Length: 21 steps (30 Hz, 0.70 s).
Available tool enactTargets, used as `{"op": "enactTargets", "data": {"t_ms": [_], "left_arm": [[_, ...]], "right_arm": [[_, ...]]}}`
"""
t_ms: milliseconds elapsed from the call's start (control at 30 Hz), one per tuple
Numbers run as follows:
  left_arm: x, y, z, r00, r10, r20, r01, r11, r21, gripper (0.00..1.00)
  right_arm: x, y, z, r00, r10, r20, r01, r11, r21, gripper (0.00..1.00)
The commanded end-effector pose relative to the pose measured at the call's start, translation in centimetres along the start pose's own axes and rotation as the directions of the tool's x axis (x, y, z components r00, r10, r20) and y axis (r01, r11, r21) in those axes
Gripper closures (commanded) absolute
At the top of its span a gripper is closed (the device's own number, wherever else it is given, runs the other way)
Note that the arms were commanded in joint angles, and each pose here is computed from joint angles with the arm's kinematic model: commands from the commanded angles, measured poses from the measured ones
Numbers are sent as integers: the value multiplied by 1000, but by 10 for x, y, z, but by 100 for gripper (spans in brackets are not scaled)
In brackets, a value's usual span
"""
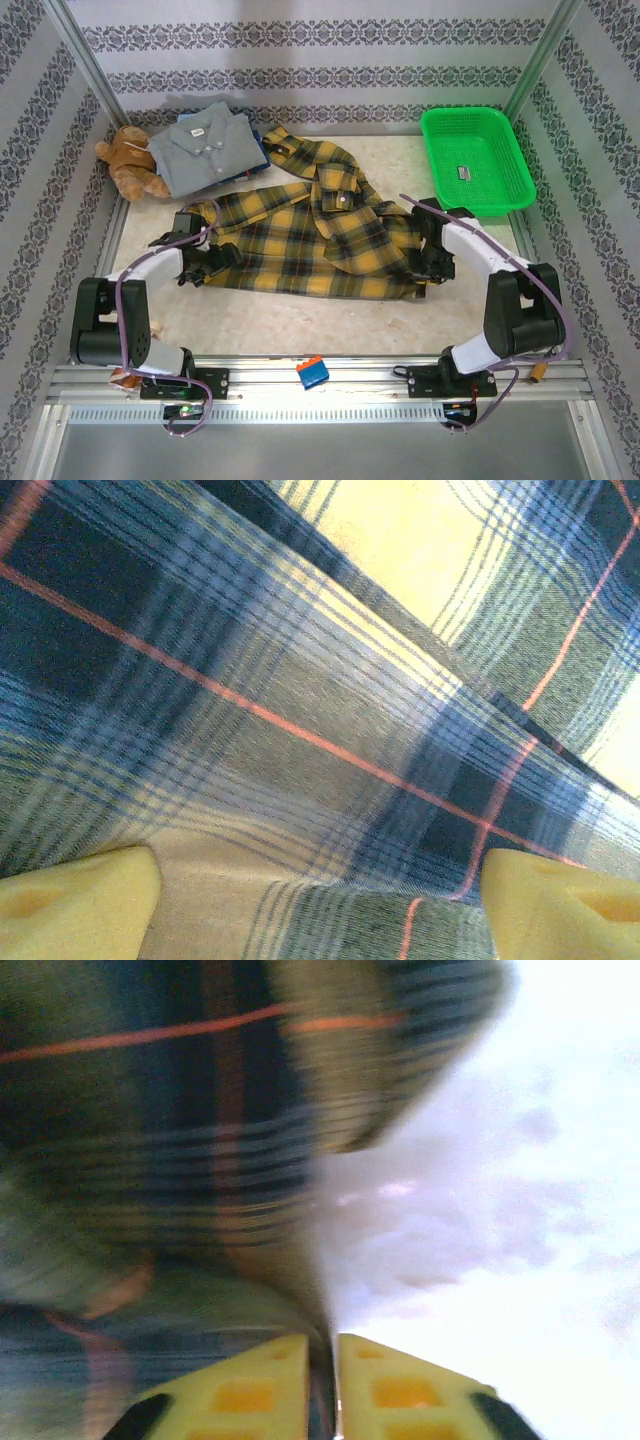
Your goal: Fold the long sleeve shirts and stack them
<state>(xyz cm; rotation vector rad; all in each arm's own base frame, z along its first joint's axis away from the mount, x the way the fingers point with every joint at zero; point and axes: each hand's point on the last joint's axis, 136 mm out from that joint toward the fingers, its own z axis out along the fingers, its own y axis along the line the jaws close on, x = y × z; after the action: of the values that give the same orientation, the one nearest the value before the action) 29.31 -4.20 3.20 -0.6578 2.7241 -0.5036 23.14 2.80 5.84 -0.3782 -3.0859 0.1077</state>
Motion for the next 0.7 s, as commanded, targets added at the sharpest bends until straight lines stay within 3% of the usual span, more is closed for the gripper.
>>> {"op": "enactTargets", "data": {"t_ms": [0, 100, 200, 367, 667], "left_arm": [[15, 6, -14, 999, -21, -27, 21, 1000, -18, 13], [3, -16, -43, 999, -23, 48, 20, 998, 54, 9], [-13, -35, -75, 991, -20, 130, 7, 995, 100, 0], [-37, -68, -105, 982, 8, 189, -40, 985, 168, 0], [-45, -140, -105, 954, 222, 203, -267, 935, 232, 0]], "right_arm": [[-11, -29, -29, 995, 50, 85, -60, 990, 126, 65], [-37, -1, -74, 963, 21, 267, -21, 1000, 0, 48], [-56, 50, -118, 912, -102, 398, 157, 981, -110, 34], [-76, 135, -136, 827, -348, 441, 428, 899, -93, 32], [-123, 245, -89, 691, -586, 423, 642, 767, 13, 37]]}}
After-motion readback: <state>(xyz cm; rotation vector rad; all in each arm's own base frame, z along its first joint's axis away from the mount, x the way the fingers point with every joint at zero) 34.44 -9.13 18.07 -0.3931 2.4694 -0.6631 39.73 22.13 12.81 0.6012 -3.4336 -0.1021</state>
